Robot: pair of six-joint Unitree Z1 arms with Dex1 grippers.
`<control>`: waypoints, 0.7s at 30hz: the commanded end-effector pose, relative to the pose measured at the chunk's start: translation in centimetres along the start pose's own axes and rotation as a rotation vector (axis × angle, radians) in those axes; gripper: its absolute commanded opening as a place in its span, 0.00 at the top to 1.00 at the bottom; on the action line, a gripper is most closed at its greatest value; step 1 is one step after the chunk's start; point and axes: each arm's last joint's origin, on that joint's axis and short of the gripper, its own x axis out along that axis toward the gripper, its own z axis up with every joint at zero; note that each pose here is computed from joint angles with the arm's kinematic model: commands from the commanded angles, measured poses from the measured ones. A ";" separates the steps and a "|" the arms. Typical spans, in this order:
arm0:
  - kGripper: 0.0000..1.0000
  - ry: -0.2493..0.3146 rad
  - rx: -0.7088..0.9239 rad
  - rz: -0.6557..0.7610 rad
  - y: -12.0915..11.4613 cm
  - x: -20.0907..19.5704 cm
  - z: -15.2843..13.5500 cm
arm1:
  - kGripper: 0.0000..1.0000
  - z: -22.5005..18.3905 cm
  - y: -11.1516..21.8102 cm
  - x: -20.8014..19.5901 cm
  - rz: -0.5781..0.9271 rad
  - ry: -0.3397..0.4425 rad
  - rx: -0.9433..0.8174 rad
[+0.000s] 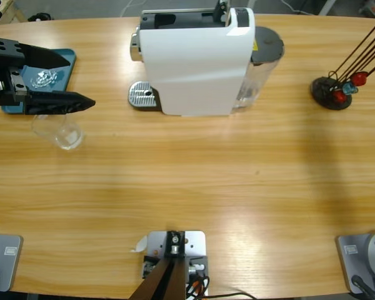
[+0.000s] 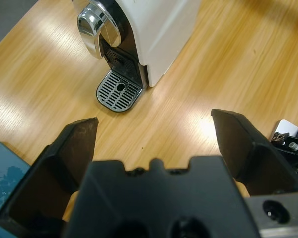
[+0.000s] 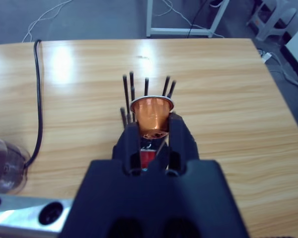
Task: Pour coffee
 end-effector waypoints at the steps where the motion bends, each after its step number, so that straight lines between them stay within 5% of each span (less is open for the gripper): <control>1: 0.00 0.048 -0.014 -0.017 -0.2 1.4 -1.0 | 1.00 2.1 -0.8 -4.6 -0.023 -0.082 -0.010; 5: 0.00 0.050 -0.014 -0.016 -0.3 1.3 -1.1 | 1.00 2.4 -0.7 -9.6 0.106 -0.168 -0.034; 10: 0.00 0.049 -0.014 -0.020 -0.3 1.4 -1.2 | 1.00 1.6 2.1 -11.3 0.601 -0.178 -0.249; 16: 0.00 0.026 -0.002 -0.005 -0.9 -0.6 -2.0 | 1.00 7.2 10.0 -9.7 0.926 -0.222 -0.574; 21: 0.00 0.060 -0.005 -0.012 -1.5 -2.9 -3.2 | 1.00 12.1 17.5 -9.0 1.072 -0.247 -0.821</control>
